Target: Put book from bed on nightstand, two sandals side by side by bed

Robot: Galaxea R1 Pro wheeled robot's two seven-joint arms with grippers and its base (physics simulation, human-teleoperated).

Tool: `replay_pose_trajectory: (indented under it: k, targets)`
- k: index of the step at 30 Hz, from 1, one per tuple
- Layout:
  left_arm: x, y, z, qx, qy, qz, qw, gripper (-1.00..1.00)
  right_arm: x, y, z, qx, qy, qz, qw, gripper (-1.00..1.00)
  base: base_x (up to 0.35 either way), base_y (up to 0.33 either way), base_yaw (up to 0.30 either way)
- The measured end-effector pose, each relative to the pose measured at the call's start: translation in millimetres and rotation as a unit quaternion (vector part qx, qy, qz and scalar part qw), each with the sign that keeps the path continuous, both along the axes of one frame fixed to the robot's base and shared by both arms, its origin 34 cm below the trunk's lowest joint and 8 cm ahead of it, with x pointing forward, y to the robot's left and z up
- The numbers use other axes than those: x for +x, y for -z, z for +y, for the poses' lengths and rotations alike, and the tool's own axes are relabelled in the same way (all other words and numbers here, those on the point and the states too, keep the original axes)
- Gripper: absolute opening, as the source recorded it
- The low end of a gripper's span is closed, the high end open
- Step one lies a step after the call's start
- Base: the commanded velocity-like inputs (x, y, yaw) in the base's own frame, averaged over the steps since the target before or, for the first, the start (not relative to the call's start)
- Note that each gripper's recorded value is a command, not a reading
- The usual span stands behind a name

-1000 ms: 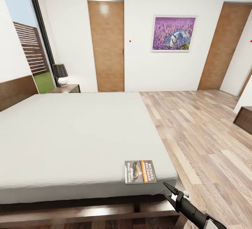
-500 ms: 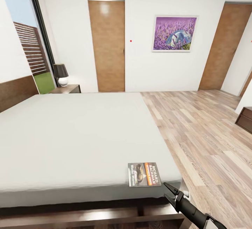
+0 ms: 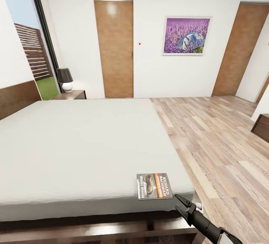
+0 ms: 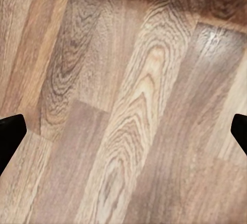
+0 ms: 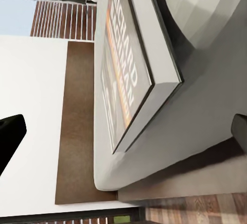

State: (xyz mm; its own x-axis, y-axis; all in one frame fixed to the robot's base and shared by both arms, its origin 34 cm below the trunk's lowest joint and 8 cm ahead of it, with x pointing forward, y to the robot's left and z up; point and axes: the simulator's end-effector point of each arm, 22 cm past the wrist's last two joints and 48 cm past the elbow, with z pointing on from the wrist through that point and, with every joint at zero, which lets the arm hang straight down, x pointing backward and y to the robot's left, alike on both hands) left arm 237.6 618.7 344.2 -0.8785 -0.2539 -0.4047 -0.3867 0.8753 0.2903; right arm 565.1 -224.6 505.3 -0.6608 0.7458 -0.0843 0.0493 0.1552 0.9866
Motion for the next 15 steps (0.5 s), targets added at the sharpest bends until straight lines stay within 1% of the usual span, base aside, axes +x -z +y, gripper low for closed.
replay_pose_trajectory:
  k: [8, 15]
  targets:
    - [0.1, 0.0, 0.0, 0.000, 0.000, 0.000, 1.0000, 1.00, 0.4, -0.2, -0.7, -0.001, 0.000, 0.000, 1.0000, 1.00, 0.000, 0.054, 0.000]
    - [-0.1, -0.1, 0.2, 0.000, 0.000, 0.000, 1.0000, 1.00, 0.5, -0.2, -1.2, -0.001, 0.000, 0.000, 1.0000, 1.00, 0.000, 0.017, 0.000]
